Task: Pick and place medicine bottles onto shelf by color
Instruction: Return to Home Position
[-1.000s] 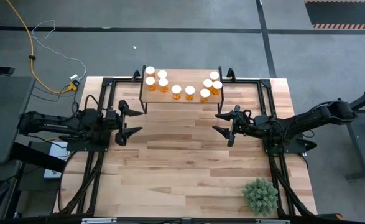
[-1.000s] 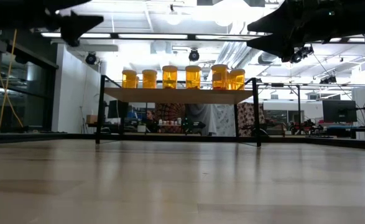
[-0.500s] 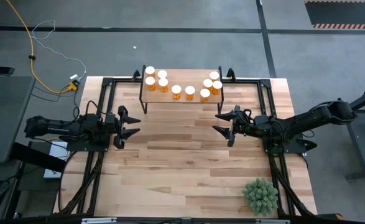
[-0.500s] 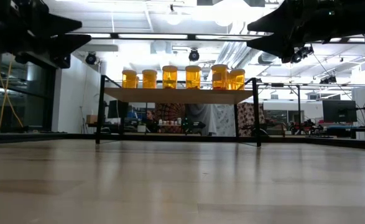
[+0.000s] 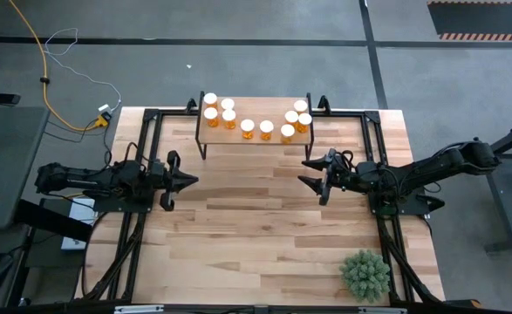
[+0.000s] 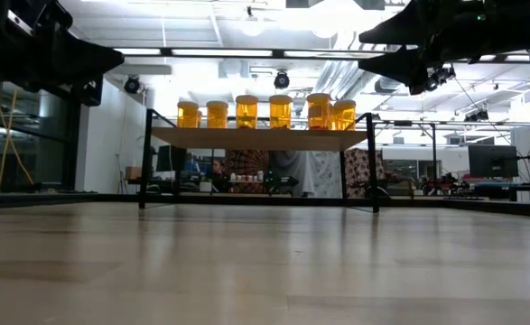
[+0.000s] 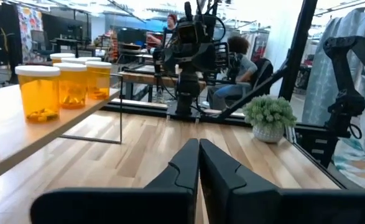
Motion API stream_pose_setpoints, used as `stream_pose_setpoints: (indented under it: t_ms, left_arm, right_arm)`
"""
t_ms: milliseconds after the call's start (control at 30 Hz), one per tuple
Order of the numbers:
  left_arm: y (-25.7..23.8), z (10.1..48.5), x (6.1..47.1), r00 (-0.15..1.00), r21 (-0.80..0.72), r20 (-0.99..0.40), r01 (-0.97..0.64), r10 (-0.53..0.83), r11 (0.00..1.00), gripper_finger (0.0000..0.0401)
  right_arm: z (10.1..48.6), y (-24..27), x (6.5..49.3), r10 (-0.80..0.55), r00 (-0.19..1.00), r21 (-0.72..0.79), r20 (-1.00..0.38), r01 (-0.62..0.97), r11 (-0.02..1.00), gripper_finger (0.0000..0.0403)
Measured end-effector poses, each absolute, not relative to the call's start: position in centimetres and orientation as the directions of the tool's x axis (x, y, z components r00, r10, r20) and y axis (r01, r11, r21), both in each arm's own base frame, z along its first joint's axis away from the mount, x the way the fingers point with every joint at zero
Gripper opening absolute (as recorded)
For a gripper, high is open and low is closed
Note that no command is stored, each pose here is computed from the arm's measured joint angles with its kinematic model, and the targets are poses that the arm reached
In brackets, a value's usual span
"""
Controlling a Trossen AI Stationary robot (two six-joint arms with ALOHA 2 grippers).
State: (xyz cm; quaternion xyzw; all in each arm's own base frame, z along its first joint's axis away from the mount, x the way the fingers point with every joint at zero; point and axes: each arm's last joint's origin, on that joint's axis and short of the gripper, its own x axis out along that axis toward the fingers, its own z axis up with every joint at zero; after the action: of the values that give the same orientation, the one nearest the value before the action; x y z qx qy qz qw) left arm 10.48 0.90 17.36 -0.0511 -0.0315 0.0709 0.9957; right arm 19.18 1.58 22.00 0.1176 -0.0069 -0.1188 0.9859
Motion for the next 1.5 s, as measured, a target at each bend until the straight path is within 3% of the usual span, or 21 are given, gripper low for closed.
stream_pose_setpoints:
  t_ms: [167, 267, 367, 500, 567, 700, 800, 933, 1067, 1233, 1500]
  left_arm:
    - [1.0, 17.3, 10.5, 0.98, -0.108, 0.053, -0.185, 0.192, 0.977, 0.0016]
    - [1.0, 17.3, 10.5, 0.98, -0.108, 0.049, -0.188, 0.194, 0.976, 0.0018]
    - [1.0, 17.3, 10.5, 0.98, -0.108, 0.049, -0.188, 0.194, 0.976, 0.0019]
    - [1.0, 17.3, 10.5, 0.98, -0.108, 0.049, -0.188, 0.194, 0.976, 0.0019]
    - [1.0, 17.3, 10.5, 0.98, -0.108, 0.049, -0.188, 0.194, 0.976, 0.0019]
    - [1.1, 17.3, 10.5, 0.979, -0.108, 0.049, -0.191, 0.197, 0.976, 0.0019]
    - [1.1, 17.3, 10.5, 0.979, -0.108, 0.049, -0.191, 0.197, 0.976, 0.0019]
    - [1.1, 17.3, 10.5, 0.979, -0.108, 0.049, -0.191, 0.197, 0.976, 0.0019]
    - [1.1, 17.3, 10.5, 0.979, -0.108, 0.048, -0.191, 0.197, 0.976, 0.0019]
    - [1.1, 17.3, 10.5, 0.979, -0.108, 0.049, -0.191, 0.197, 0.976, 0.0019]
    - [1.1, 17.3, 10.5, 0.979, -0.108, 0.048, -0.191, 0.197, 0.976, 0.0019]
  right_arm:
    - [22.1, 1.6, 19.1, -0.236, 0.972, 0.192, -0.009, 0.233, 0.953, 0.0254]
    - [22.4, 1.5, 18.6, -0.236, 0.972, 0.131, -0.013, 0.236, 0.963, 0.023]
    - [22.3, 1.3, 17.7, -0.251, 0.966, 0.09, -0.065, 0.256, 0.962, 0.0169]
    - [22.0, 1.0, 16.0, -0.277, 0.948, 0.074, -0.157, 0.291, 0.954, 0.0046]
    - [22.1, 0.9, 15.3, -0.277, 0.945, 0.077, -0.172, 0.293, 0.953, 0.0013]
    - [22.6, 0.9, 14.0, -0.238, 0.959, 0.085, -0.153, 0.253, 0.964, 0.0028]
    - [22.0, 0.9, 13.3, -0.193, 0.976, 0.088, -0.098, 0.201, 0.976, 0.0012]
    - [19.2, 0.8, 12.3, -0.161, 0.987, 0.118, 0.024, 0.157, 0.981, 0.0007]
    - [19.2, 0.4, 11.4, -0.156, 0.979, 0.096, 0.131, 0.145, 0.985, 0.0002]
    - [19.3, 0.0, 10.6, -0.1, 0.987, 0.082, 0.129, 0.09, 0.993, 0.0001]
    - [17.3, -0.3, 10.4, -0.13, 0.99, 0.139, 0.054, 0.122, 0.983, 0.0]
